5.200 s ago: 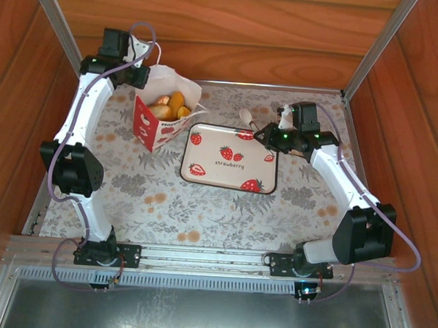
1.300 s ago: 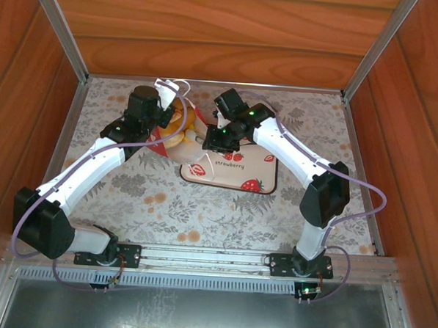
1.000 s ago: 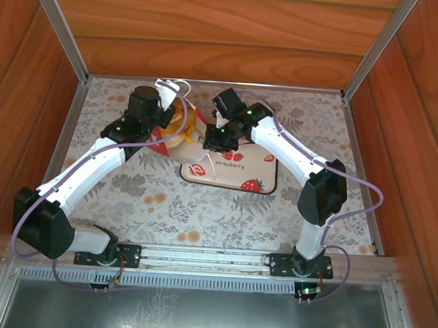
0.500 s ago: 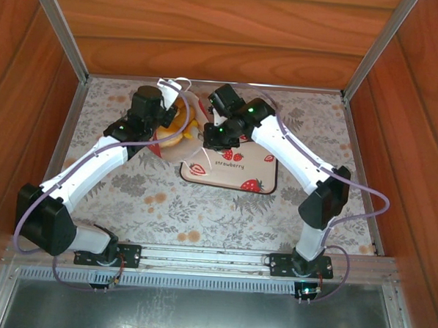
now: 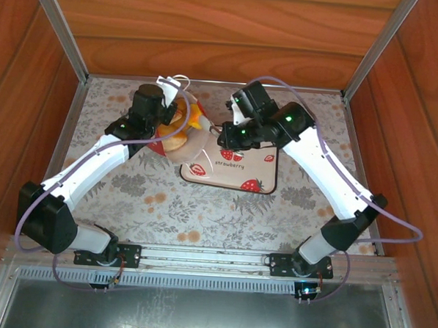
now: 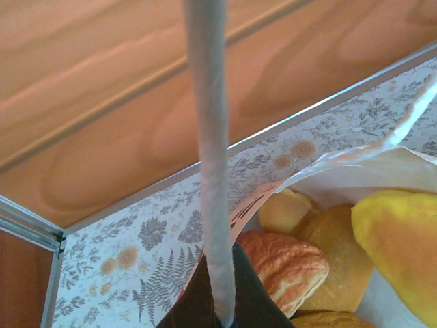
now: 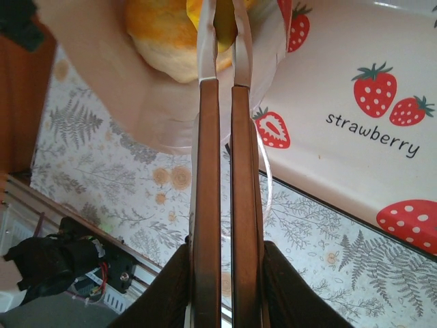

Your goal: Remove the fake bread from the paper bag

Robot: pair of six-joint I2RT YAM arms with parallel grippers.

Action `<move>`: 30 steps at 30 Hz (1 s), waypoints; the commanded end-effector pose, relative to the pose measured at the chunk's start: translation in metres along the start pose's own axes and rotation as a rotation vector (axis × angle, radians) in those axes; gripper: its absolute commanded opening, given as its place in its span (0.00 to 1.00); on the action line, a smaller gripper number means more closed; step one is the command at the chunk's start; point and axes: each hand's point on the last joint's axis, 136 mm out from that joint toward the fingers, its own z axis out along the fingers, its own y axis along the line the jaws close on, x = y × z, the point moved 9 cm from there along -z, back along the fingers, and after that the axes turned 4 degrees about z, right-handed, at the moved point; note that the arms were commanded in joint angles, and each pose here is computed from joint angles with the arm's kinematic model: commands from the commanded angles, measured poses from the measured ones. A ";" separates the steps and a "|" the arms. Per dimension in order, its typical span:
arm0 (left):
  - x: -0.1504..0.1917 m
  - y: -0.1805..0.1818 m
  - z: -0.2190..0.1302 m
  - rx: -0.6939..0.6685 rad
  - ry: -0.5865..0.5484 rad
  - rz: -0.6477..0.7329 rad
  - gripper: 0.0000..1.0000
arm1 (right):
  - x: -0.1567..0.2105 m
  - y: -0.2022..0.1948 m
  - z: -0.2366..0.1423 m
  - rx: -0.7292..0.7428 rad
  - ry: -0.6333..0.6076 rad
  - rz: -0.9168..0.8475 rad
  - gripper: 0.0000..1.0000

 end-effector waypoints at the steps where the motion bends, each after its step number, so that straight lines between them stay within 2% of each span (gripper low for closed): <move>1: -0.017 0.008 -0.001 -0.073 -0.036 -0.055 0.00 | 0.010 0.003 -0.029 -0.035 -0.043 -0.041 0.12; 8: -0.019 0.013 0.002 -0.126 -0.009 -0.078 0.00 | 0.037 -0.017 -0.076 0.064 -0.107 -0.021 0.13; 14: -0.021 0.016 -0.001 -0.140 -0.014 -0.084 0.00 | 0.055 -0.041 -0.100 0.233 -0.140 0.008 0.14; 22: -0.020 0.020 -0.009 -0.162 -0.016 -0.088 0.00 | 0.053 -0.065 -0.073 0.542 -0.005 -0.005 0.16; 30: -0.016 0.028 -0.017 -0.234 0.012 -0.067 0.00 | 0.047 -0.081 -0.034 0.728 0.150 -0.065 0.18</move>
